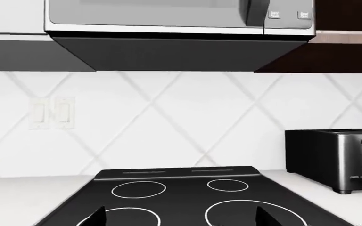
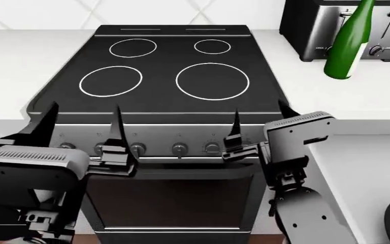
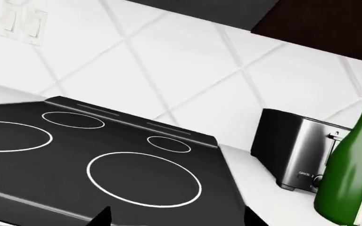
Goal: Close the right drawer.
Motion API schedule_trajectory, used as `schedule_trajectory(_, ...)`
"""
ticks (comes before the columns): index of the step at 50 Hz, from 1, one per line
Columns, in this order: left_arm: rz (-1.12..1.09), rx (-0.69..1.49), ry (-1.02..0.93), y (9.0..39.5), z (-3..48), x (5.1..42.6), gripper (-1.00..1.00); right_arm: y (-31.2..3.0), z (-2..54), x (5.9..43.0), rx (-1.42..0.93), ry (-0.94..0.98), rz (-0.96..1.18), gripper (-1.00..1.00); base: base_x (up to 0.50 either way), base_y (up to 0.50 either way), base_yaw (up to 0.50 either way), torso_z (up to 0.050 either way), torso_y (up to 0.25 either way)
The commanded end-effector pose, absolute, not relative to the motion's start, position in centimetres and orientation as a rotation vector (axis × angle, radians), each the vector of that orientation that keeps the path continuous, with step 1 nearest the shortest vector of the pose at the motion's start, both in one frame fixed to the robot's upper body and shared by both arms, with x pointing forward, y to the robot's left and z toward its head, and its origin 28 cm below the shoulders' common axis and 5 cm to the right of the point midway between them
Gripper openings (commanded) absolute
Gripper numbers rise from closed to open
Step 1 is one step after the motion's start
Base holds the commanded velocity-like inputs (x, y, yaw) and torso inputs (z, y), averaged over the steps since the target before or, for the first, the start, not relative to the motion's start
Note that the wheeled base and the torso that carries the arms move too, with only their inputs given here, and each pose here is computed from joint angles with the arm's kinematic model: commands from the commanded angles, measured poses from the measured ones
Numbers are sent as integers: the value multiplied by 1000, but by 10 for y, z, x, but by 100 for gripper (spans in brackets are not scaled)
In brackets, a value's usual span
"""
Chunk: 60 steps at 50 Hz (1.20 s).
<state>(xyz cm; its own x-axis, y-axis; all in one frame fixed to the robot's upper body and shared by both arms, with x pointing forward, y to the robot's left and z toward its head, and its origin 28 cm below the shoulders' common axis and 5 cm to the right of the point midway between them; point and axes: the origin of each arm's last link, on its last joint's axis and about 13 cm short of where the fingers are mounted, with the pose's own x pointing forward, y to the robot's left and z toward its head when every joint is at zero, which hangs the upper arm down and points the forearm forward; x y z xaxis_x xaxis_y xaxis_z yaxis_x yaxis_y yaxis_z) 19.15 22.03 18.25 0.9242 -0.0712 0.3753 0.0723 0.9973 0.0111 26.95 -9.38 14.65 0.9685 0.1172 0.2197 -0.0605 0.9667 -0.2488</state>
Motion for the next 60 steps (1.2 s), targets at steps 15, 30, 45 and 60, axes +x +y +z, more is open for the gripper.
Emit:
schedule_trajectory(15,-118,-50,-444,221,225,171,100,-89,190,254,-306,-275,74,100,0,0,0,0,0)
schedule_trajectory(30,-123,-103,-453,224,250,162,100,-87,214,242,-339,-296,43,100,0,0,0,0,0)
schedule_trajectory(45,-122,-87,-480,225,268,163,100,-90,235,239,-385,-318,16,100,0,0,0,0,0)
schedule_trajectory(60,-133,-75,-531,224,283,157,100,-85,255,239,-473,-319,38,100,0,0,0,0,0)
